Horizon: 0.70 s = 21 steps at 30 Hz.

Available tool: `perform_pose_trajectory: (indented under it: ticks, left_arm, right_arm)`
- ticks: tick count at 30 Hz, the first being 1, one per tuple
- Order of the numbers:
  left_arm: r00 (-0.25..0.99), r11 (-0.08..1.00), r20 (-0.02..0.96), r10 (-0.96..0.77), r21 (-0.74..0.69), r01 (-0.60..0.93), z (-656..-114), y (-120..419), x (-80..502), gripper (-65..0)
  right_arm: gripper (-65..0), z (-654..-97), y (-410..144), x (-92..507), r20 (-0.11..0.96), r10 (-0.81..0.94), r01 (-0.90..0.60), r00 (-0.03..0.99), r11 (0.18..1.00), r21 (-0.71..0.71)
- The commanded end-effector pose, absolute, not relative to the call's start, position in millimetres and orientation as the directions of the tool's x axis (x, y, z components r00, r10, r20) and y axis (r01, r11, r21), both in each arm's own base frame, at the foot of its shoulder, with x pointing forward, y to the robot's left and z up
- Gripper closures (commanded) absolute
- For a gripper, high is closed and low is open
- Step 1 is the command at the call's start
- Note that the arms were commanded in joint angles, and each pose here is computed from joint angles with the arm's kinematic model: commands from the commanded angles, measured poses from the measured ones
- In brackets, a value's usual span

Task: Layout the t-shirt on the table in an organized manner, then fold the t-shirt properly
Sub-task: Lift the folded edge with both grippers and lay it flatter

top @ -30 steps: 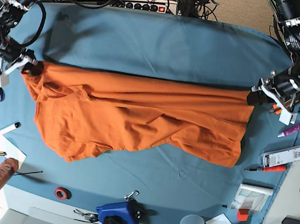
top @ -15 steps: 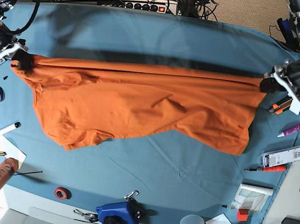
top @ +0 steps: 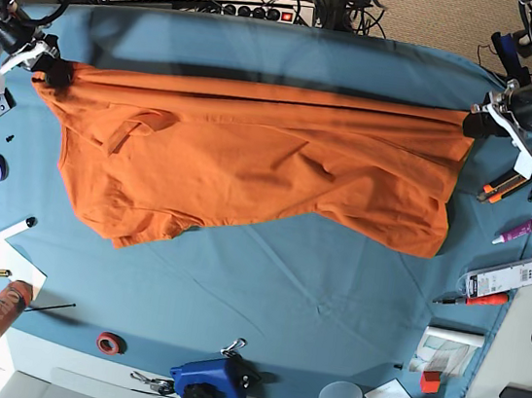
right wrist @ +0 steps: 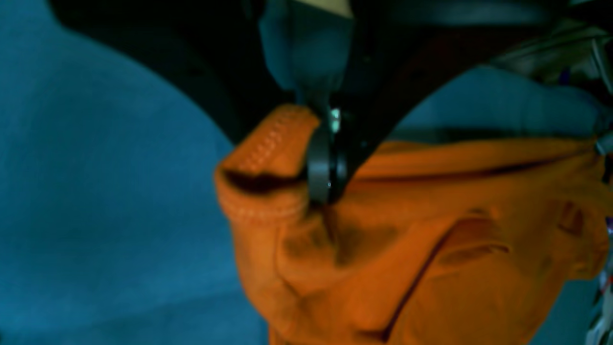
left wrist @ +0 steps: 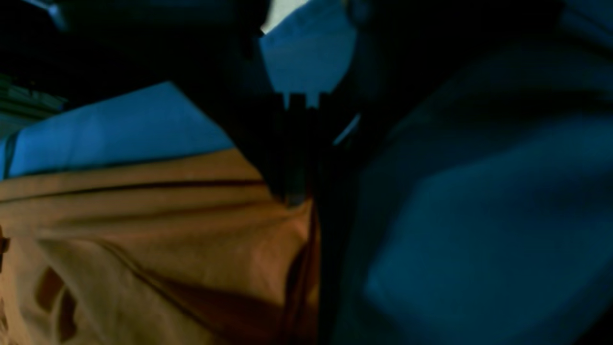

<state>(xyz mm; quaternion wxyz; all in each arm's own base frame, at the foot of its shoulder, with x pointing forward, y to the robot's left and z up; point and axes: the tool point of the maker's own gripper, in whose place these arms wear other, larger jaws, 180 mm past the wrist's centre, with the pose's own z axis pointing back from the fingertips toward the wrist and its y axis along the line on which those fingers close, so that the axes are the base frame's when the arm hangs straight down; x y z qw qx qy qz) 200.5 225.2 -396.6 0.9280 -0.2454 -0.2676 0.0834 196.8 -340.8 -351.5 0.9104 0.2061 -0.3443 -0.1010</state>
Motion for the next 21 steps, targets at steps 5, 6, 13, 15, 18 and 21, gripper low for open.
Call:
perform_pose_trajectory:
  ticks: [5, 6, 13, 15, 18, 21]
  left_arm:
    - [0.843, 0.878, 0.47, 0.264, -0.478, -0.008, -391, 232, 200, 0.0]
    - [0.842, 0.88, 0.474, 0.255, -0.476, 0.002, -390, 232, 200, 0.0]
    - [0.84, 0.886, 0.508, 0.192, -0.458, 0.075, -388, 228, 200, -6.6]
    - [0.84, 0.886, 0.508, 0.192, -0.458, 0.075, -388, 228, 200, -19.9]
    - [0.85, 0.881, 0.483, 0.213, -0.47, 0.046, -389, 229, 198, -30.6]
    - [0.859, 0.857, 0.467, 0.209, -0.51, 0.069, -382, 223, 196, -30.7]
  right_arm:
    - [0.0, -342, -342, 202, 0.619, -0.327, 0.03, 0.714, 0.897, 0.441]
    - [0.0, -343, -341, 201, 0.617, -0.331, 0.031, 0.714, 0.895, 0.445]
    - [-1.6, -345, -339, 201, 0.615, -0.337, 0.032, 0.713, 0.892, 0.451]
    - [-11.6, -345, -339, 201, 0.615, -0.337, 0.032, 0.713, 0.892, 0.451]
    - [-19.8, -342, -338, 203, 0.621, -0.34, 0.025, 0.706, 0.889, 0.458]
    - [-19.7, -323, -335, 212, 0.66, -0.367, -0.026, 0.656, 0.862, 0.506]
